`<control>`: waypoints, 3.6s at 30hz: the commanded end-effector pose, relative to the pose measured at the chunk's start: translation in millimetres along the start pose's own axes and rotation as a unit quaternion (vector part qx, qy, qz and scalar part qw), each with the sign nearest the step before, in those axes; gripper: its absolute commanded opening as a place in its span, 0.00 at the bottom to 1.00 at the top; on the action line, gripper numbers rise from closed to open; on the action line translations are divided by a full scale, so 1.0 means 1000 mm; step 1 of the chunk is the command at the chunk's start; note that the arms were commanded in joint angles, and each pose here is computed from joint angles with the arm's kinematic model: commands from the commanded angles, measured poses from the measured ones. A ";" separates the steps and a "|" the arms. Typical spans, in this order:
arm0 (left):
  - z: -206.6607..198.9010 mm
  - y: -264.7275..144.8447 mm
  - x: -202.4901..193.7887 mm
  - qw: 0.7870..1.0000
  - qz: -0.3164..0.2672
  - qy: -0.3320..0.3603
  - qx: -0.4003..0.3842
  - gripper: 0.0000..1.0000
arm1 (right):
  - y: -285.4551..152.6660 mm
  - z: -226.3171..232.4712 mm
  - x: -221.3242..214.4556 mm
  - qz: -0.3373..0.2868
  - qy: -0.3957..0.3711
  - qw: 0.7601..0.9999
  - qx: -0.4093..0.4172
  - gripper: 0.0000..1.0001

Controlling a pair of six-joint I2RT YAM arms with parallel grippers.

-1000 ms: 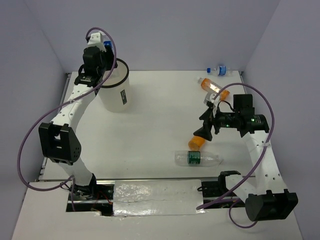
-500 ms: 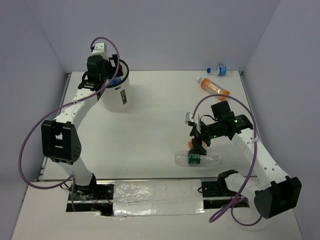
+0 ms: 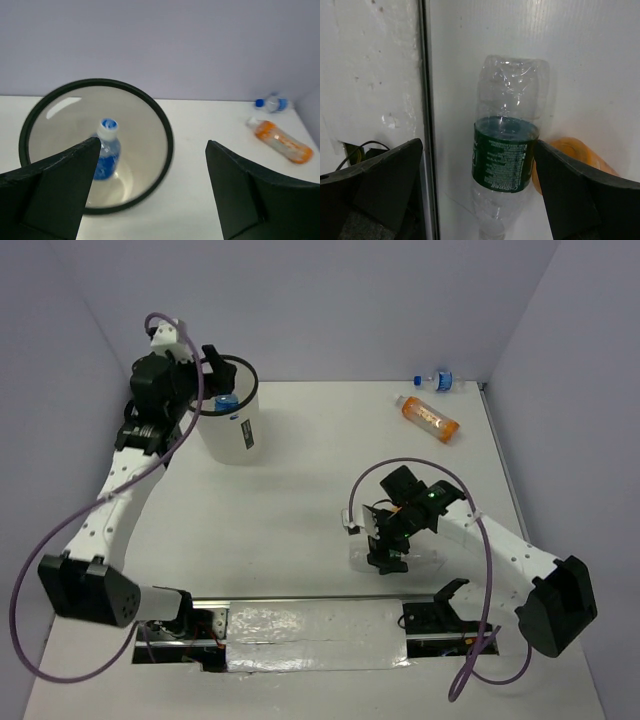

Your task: Put the plastic bottles in the bin

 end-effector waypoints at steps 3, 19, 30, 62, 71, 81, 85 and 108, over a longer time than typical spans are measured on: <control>-0.021 -0.067 -0.003 0.995 -0.004 -0.055 -0.081 0.99 | 0.024 -0.017 0.009 0.018 0.010 0.998 -0.059 1.00; -0.041 -0.214 -0.067 0.967 -0.056 -0.205 -0.139 0.99 | 0.083 -0.032 -0.009 0.099 0.045 0.984 -0.138 0.84; -0.053 -0.216 -0.107 0.928 -0.069 -0.297 -0.214 0.98 | 0.022 0.013 0.069 -0.035 -0.002 0.999 0.036 0.31; -0.172 -0.132 -0.085 0.899 -0.100 -0.214 -0.369 0.99 | -0.127 -0.082 0.274 -0.403 0.274 0.858 0.158 0.17; -0.195 -0.120 -0.072 0.865 -0.097 -0.236 -0.433 0.99 | -0.123 -0.076 0.258 -0.415 0.260 0.859 0.148 0.21; -0.206 -0.106 -0.083 0.865 -0.066 -0.256 -0.426 0.99 | -0.137 -0.062 0.261 -0.460 0.223 0.846 0.155 0.24; -0.210 -0.104 -0.076 0.860 -0.066 -0.260 -0.435 0.92 | -0.130 -0.059 0.254 -0.458 0.215 0.848 0.155 0.34; -0.086 -0.093 -0.037 0.957 -0.061 -0.154 -0.236 0.00 | -0.190 -0.076 0.185 -0.469 0.102 0.876 0.031 1.00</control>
Point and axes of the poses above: each gripper's point midway between its finger pads, its own y axis out along the fingers, its own z axis along the line the jaws close on, x = y × z, the point moved 8 cm from there along -y, back along the fingers, and after that the axes turned 12 degrees about y, right-handed, at the moved point
